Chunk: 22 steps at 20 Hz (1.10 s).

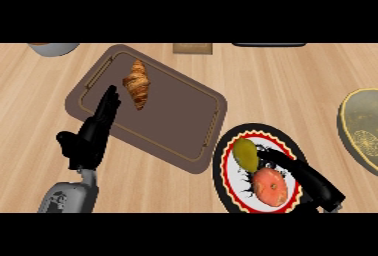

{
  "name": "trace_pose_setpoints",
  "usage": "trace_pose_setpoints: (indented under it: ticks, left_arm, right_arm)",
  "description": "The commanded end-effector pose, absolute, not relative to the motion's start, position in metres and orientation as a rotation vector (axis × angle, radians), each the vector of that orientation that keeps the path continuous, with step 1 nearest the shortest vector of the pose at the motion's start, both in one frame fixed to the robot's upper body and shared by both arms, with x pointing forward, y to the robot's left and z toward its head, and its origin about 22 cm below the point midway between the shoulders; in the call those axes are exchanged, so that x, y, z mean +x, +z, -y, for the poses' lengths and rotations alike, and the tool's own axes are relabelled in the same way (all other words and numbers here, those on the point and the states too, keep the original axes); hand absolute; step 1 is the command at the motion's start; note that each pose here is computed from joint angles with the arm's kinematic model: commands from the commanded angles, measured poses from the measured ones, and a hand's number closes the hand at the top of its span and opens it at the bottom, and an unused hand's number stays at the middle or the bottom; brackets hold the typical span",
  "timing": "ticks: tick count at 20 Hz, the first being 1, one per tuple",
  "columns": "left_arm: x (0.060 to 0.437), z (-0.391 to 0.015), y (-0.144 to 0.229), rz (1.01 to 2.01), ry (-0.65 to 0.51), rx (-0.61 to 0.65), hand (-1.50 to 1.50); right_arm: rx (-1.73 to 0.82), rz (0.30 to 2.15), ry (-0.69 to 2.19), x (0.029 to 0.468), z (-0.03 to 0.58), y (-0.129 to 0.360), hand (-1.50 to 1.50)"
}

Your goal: Pick the squash from the plate and place it in the bowl

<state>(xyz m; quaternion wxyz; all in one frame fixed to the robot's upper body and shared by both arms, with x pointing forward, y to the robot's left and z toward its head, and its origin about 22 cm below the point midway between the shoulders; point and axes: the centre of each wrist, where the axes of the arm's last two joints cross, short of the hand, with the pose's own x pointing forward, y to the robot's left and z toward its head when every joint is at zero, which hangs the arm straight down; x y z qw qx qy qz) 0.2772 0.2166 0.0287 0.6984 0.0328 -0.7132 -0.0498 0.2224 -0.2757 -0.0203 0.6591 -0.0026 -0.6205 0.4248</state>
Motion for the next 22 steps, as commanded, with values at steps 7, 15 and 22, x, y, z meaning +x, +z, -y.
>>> trace_pose_setpoints:
  ticks: [7,15,22]
  left_arm:
    - [0.26,-0.219,0.009,1.591,-0.104,0.079,0.0]
    - [0.28,-0.209,0.03,1.589,-0.097,0.072,0.0]
    - [0.266,-0.228,0.028,1.576,-0.087,0.104,0.0]
  right_arm:
    - [0.058,1.471,1.155,0.218,0.262,-0.037,1.5]
    - [0.053,1.564,0.997,0.177,0.27,-0.017,1.5]
    - [-0.005,1.751,0.716,0.115,0.312,0.04,1.5]
